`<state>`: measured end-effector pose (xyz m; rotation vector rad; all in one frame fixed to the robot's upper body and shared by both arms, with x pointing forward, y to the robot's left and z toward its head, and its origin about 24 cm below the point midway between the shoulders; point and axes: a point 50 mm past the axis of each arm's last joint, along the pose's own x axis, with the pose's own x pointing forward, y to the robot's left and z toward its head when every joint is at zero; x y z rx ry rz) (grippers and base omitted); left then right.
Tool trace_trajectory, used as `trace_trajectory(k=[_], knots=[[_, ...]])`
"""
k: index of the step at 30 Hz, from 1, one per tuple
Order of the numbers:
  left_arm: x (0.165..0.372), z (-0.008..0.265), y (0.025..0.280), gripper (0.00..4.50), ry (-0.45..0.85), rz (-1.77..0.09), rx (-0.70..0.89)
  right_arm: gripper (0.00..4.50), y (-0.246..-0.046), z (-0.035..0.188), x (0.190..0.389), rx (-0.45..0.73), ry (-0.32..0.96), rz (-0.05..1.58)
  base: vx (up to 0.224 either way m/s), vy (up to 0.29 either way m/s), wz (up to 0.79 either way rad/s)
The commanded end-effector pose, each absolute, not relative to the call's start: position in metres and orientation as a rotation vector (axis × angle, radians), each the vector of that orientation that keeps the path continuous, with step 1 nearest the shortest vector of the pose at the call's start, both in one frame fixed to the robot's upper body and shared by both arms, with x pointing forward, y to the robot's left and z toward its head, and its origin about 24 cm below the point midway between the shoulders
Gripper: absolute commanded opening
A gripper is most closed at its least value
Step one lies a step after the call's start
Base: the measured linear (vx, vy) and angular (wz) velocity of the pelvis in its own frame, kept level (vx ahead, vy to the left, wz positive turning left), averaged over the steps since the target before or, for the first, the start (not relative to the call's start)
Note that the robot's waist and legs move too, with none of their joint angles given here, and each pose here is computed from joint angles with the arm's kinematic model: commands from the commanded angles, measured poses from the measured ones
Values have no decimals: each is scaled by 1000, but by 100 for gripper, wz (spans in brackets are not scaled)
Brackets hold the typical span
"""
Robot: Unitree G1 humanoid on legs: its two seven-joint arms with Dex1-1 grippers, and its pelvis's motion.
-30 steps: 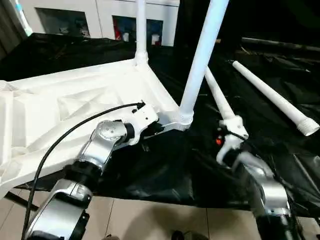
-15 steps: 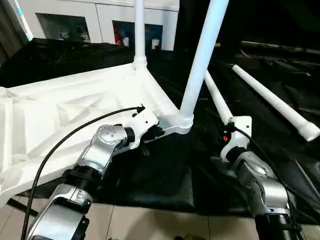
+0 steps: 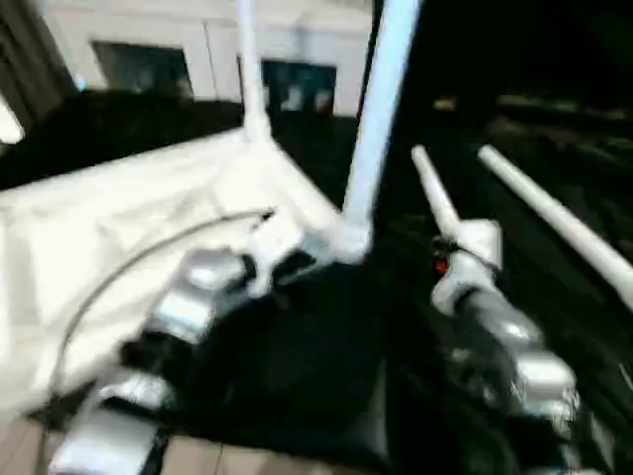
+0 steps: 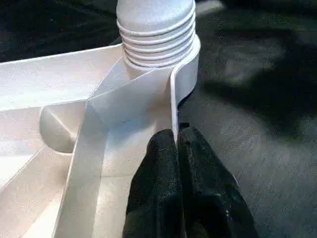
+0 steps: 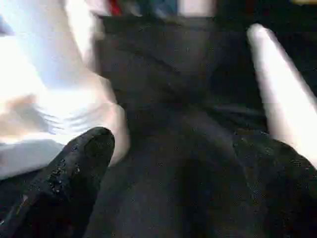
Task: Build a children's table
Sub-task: Rotate leg to tighten
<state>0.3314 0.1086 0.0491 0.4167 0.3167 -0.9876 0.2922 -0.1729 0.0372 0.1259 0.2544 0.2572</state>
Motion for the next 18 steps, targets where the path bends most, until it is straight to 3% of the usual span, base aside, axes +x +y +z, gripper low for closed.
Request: trace_trajectory(k=[1, 9, 13, 18], knots=[[335, 59, 110, 0, 273, -992, 424, 425, -159, 44, 296, 132, 220, 304, 118, -30, 7], [331, 59, 108, 0, 267, -1036, 427, 425, -157, 44, 295, 128, 217, 319, 111, -6, -2], [327, 58, 110, 0, 235, -1093, 493, 425, -157, 47, 295, 85, 202, 384, -24, -33, 16], [321, 49, 117, 0, 297, -1178, 574, 439, -159, 47, 290, 86, 199, 524, -15, -36, 5]])
